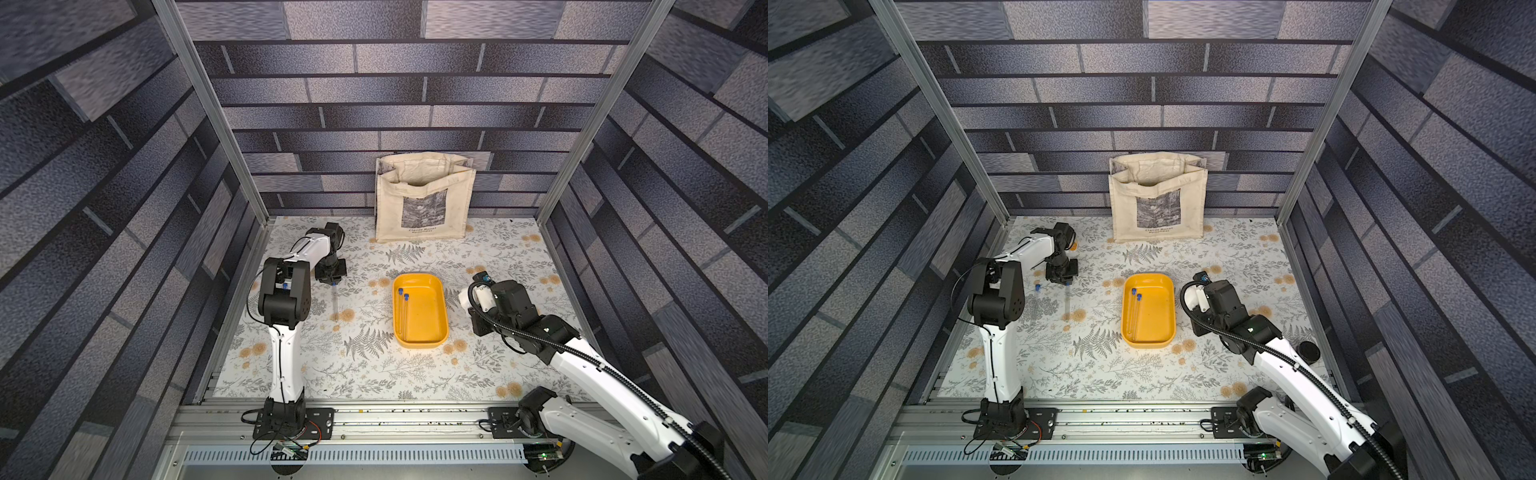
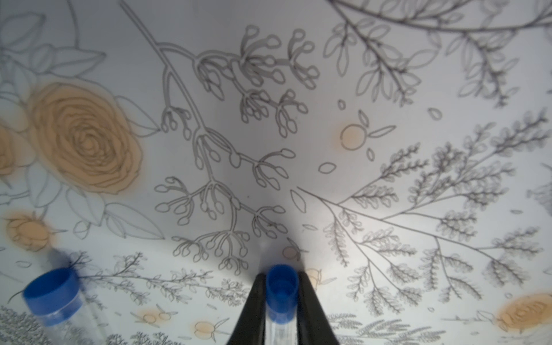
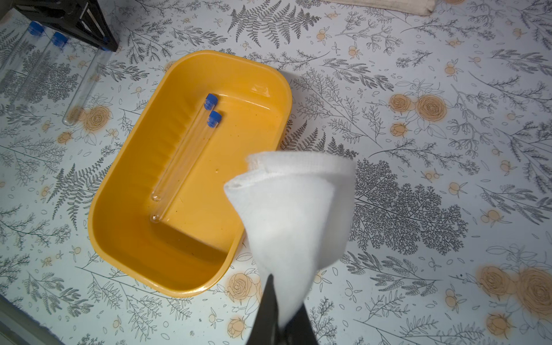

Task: Wipe the exteriors of test tubes
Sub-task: Pick up the test tube at the center of the board, then wipe the dirt from the test tube.

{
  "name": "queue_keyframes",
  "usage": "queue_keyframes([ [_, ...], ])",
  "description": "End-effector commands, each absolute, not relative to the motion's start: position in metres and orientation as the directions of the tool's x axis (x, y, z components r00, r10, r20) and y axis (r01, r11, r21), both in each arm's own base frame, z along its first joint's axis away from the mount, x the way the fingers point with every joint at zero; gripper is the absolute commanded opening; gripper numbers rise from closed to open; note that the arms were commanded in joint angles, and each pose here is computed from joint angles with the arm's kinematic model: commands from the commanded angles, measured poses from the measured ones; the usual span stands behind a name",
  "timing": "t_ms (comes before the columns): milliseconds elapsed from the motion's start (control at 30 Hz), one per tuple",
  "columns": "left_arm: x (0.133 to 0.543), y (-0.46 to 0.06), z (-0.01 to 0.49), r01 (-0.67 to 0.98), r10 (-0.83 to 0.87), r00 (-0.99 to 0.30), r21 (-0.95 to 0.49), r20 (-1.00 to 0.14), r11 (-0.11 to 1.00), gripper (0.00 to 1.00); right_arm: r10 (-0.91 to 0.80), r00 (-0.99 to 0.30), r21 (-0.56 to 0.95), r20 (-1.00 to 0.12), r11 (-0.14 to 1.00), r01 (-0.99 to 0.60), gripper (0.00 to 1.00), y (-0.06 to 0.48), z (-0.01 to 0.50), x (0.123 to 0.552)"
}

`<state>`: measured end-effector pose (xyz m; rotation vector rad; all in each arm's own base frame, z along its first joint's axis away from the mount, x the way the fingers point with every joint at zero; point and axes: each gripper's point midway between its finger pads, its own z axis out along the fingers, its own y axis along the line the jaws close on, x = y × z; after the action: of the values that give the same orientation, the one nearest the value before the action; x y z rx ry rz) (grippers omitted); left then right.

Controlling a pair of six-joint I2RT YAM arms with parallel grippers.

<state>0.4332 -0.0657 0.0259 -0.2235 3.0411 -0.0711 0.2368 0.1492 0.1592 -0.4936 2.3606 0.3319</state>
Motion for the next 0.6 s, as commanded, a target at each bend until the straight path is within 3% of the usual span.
queue_keyframes([
  [0, 0.436, -0.104, 0.066, -0.056, -0.088, -0.981, -0.179, -0.175, 0.982, 0.09, -0.273, -0.695, 0.142, -0.665, 0.868, -0.477, 0.00, 0.159, 0.155, 0.234],
  [333, 0.414, -0.195, 0.139, 0.219, 0.110, -0.937, -0.314, -0.331, 0.924, 0.08, -0.293, -0.678, 0.273, -0.674, 0.755, -0.597, 0.00, 0.199, 0.166, 0.229],
  [567, 0.396, -0.262, 0.184, 0.419, 0.185, -0.870, -0.489, -0.457, 0.765, 0.10, -0.392, -0.612, 0.371, -0.687, 0.534, -0.759, 0.00, 0.254, 0.180, 0.202],
])
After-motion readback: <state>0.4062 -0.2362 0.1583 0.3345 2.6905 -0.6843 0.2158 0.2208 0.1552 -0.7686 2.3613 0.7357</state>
